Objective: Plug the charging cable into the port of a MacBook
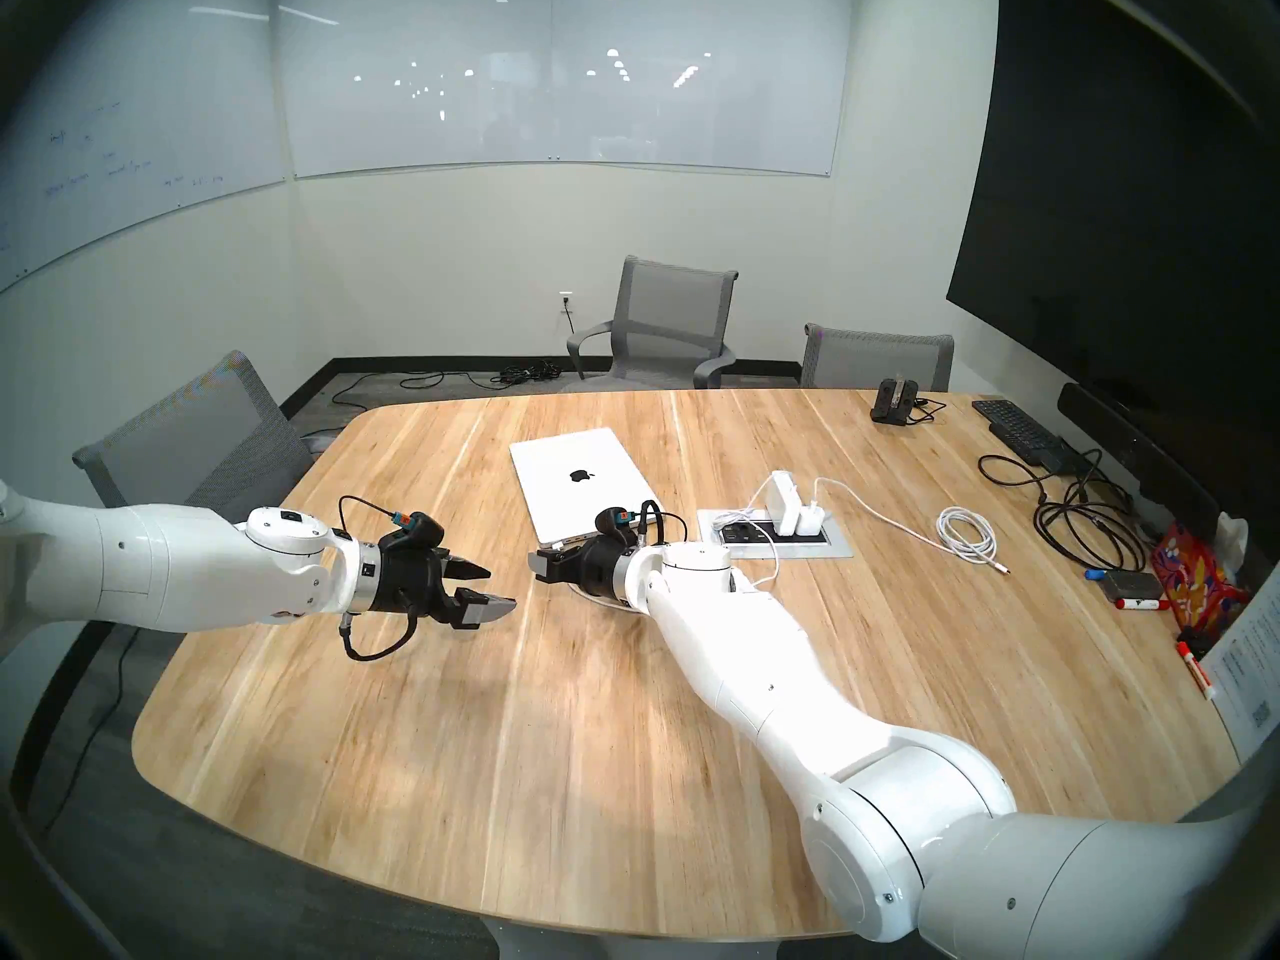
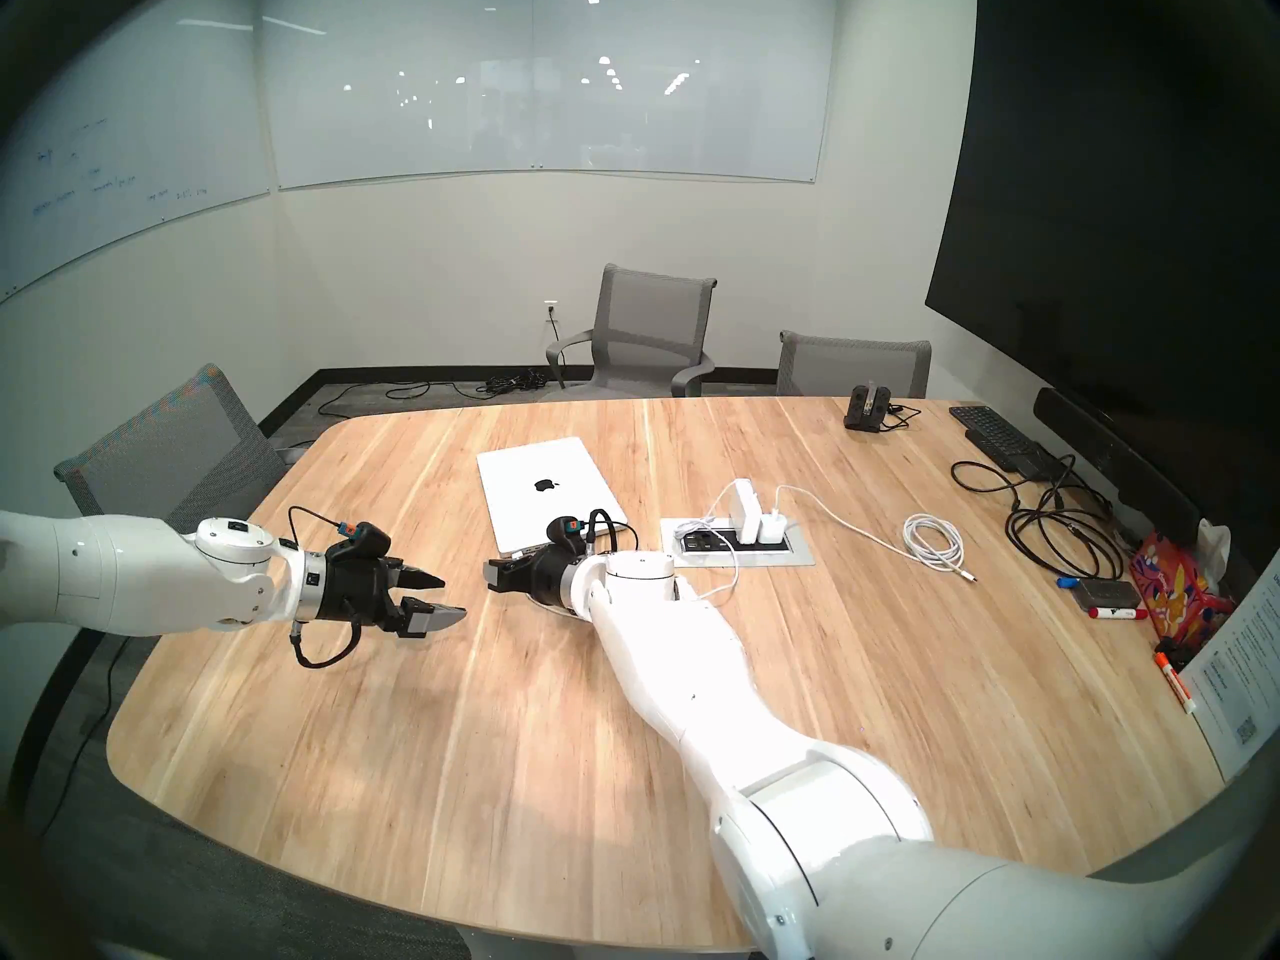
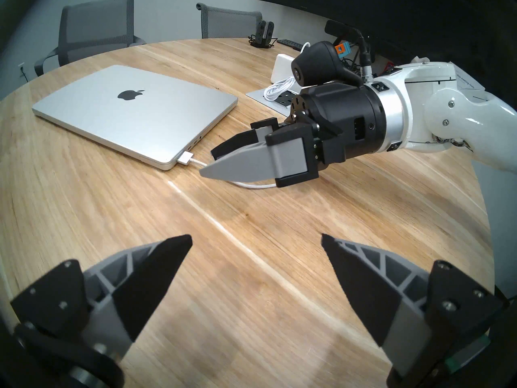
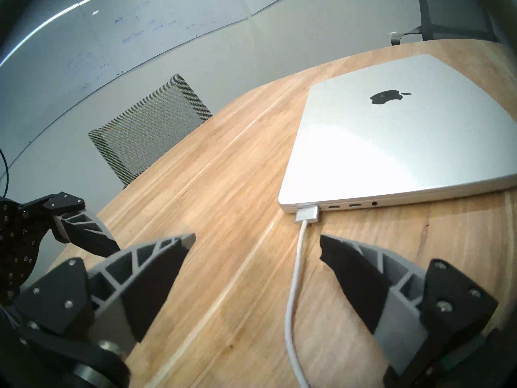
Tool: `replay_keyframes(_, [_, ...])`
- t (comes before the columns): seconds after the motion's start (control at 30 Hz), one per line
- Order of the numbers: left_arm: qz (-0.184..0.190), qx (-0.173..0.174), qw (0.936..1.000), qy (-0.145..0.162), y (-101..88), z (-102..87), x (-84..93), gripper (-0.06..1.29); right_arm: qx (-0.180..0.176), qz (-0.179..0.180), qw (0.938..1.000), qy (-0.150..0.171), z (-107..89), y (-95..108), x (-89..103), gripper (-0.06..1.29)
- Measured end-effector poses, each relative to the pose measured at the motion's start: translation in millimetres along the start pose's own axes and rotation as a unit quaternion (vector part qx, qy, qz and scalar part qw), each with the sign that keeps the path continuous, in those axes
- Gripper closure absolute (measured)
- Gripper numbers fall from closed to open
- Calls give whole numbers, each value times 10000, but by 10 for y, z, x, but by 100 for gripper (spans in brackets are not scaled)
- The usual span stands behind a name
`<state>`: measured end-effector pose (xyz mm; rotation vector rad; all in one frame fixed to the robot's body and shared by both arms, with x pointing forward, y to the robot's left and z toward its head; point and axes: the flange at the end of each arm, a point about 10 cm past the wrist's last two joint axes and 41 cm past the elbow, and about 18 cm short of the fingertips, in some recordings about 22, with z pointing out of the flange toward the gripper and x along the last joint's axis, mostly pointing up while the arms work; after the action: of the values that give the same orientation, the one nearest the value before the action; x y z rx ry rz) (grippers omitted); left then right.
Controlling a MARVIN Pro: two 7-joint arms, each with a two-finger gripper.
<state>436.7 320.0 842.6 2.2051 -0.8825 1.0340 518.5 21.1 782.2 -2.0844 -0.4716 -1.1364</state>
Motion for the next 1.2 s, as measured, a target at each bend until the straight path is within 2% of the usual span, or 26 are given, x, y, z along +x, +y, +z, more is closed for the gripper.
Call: replay_keyframes(1.2, [0, 0, 10000, 0, 0, 0, 0, -1, 145, -371, 9992, 94, 196, -39, 64, 4])
